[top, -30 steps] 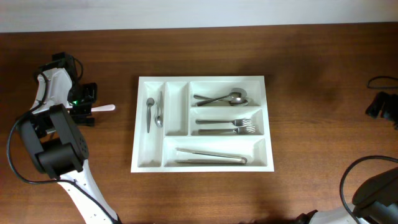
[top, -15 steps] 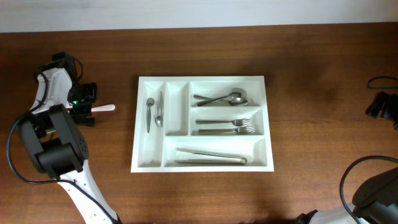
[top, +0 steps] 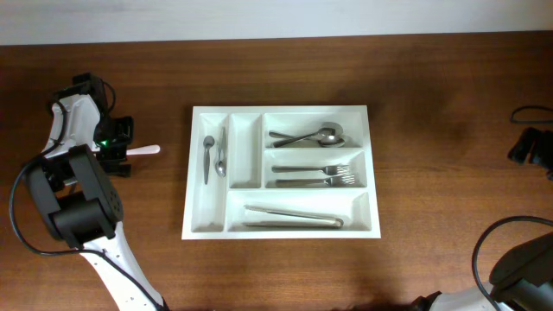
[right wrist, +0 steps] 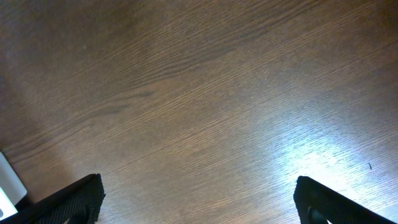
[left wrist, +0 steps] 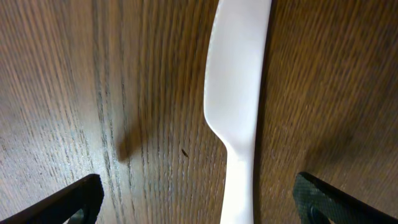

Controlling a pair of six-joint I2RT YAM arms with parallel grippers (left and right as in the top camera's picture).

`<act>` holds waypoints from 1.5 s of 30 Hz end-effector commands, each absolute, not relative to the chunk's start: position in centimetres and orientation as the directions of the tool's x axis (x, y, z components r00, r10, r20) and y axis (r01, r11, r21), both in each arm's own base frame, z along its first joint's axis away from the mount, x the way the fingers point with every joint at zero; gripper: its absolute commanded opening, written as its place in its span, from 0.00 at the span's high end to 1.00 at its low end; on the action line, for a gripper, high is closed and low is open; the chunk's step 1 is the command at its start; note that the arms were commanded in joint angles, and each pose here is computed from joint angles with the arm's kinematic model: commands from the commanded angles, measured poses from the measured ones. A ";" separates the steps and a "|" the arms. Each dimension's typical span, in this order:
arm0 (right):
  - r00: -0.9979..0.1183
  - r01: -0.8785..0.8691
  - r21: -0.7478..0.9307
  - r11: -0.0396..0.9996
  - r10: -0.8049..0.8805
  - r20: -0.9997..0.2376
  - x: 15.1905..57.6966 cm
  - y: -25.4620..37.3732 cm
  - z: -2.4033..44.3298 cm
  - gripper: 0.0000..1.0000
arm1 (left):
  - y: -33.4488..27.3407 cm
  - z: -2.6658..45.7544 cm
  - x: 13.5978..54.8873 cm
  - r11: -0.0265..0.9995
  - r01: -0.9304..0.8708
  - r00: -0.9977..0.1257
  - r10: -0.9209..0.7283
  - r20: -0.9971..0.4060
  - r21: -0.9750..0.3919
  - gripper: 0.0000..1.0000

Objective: Pack container
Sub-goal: 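Move the left gripper back over the white plastic knife and descend, then close the left gripper on the knife and carry it toward the tray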

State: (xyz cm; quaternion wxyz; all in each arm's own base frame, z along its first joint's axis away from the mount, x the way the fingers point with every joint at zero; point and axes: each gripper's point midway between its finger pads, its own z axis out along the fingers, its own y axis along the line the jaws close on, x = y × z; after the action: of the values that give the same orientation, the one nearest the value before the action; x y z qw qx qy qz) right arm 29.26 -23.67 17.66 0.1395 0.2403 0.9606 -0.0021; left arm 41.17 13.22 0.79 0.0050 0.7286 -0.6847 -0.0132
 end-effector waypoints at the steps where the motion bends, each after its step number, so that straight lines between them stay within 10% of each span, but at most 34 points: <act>1: -0.843 0.473 0.063 0.879 0.473 -0.258 29.2 -23.8 17.3 0.01 | 13.7 0.3 40.7 -0.080 -0.996 0.078 -0.996 -0.043 0.048 0.01; 33: -0.843 0.473 0.063 0.879 0.473 -0.258 29.2 -23.8 17.3 0.01 | 13.0 -1.8 40.3 -0.078 -0.993 0.079 -0.997 0.002 0.091 0.01; 45: -0.843 0.473 0.063 0.879 0.473 -0.258 29.2 -23.8 17.3 0.01 | 13.0 -1.8 40.2 -0.078 -0.993 0.078 -0.997 0.002 0.093 0.75</act>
State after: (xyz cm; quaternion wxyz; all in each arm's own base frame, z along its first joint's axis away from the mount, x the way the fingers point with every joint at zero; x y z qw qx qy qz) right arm 29.26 -23.67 17.66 0.1395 0.2404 0.9606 -0.0020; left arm 41.11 13.01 -0.06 0.0148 0.7329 -0.6801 -0.0129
